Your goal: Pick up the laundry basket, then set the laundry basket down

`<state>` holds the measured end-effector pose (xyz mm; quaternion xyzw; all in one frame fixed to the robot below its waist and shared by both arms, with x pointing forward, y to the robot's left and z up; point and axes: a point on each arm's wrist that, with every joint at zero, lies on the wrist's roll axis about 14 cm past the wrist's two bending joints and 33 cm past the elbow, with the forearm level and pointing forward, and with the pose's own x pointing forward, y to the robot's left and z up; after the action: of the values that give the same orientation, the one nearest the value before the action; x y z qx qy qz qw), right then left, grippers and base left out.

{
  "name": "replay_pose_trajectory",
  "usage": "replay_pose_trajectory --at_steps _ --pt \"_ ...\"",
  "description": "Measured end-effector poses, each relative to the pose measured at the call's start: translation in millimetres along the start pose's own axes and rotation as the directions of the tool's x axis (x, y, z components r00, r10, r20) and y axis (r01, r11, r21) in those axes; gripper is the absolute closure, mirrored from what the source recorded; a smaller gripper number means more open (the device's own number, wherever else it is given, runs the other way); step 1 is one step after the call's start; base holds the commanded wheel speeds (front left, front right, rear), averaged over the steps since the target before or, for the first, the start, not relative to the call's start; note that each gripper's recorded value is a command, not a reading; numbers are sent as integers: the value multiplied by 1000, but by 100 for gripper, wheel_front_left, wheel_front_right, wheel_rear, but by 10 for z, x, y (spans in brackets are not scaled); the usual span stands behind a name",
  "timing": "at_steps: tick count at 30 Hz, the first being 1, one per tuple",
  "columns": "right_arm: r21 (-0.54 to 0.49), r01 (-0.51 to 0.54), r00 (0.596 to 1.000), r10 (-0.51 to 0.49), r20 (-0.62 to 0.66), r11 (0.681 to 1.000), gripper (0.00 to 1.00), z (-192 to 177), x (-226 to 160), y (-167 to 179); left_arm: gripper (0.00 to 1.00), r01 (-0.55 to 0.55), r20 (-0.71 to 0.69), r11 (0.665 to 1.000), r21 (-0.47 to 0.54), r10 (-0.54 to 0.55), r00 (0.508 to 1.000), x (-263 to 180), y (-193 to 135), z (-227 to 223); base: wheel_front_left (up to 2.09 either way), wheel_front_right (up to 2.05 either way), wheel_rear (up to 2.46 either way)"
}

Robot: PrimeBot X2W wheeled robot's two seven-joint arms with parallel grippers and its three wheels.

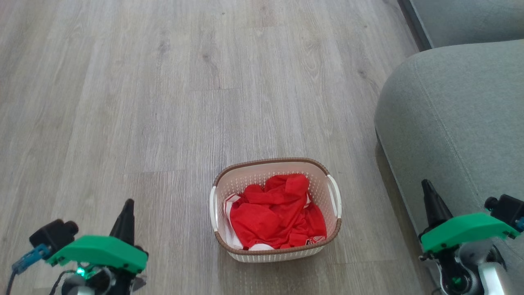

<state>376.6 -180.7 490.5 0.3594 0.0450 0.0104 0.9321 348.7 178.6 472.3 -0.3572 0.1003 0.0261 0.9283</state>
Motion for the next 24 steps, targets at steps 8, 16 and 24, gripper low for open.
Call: replay_pose_trajectory --at_steps 8,16,24 --pt "96 9 1000 -10 2 995 100 -2 -5 -35 100 0 -6 996 -89 0 1000 15 9 2 0 0 0" --pt "192 18 1000 -20 7 981 100 0 -15 -72 100 12 5 984 -177 -12 1000 60 -20 70 0 0 0" --pt "285 21 1000 -25 11 958 100 4 -19 -97 100 9 -1 962 -272 -9 1000 72 -4 55 0 0 0"
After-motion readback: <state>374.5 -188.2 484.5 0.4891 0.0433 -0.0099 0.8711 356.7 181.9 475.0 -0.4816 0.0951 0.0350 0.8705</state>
